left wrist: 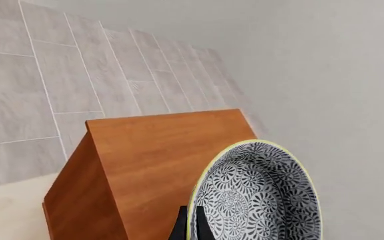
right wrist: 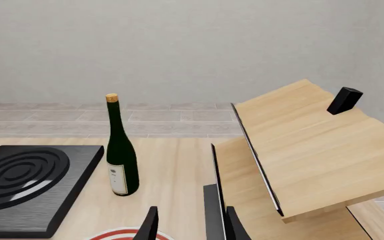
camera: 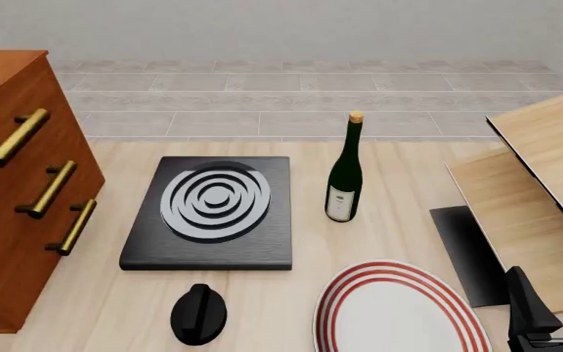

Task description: Put the bowl on the top of the cabinet.

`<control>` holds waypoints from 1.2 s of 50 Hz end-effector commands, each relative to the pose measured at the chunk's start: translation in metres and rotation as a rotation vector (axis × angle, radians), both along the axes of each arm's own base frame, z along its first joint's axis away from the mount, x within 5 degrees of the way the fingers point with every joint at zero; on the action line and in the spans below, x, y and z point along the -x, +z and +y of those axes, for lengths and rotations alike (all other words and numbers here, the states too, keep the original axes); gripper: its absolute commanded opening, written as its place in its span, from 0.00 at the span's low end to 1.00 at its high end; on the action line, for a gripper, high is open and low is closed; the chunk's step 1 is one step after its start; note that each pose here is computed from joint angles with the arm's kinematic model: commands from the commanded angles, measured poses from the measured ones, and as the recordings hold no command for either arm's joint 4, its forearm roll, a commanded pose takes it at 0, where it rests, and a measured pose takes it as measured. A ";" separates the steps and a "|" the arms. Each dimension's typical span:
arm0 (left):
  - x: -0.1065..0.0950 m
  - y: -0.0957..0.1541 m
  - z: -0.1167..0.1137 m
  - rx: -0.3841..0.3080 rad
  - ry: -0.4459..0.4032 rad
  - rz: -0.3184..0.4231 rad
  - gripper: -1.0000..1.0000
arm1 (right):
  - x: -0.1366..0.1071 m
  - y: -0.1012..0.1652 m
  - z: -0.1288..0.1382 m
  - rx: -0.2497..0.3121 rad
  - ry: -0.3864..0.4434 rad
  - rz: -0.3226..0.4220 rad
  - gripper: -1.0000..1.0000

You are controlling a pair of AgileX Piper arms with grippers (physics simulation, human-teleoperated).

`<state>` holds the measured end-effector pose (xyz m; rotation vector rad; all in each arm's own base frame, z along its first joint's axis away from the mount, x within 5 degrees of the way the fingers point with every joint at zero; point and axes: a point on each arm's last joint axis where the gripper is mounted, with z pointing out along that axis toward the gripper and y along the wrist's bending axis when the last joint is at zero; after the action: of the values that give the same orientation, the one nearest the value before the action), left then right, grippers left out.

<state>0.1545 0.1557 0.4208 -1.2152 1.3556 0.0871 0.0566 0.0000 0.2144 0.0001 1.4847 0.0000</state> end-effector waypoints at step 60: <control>0.021 0.022 -0.028 -0.113 -0.039 -0.033 1.00 | 0.000 0.000 0.000 0.000 0.000 0.000 1.00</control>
<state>0.1368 0.1329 0.4406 -1.1024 1.3346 0.1188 0.0566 0.0000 0.2144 0.0000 1.4848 0.0000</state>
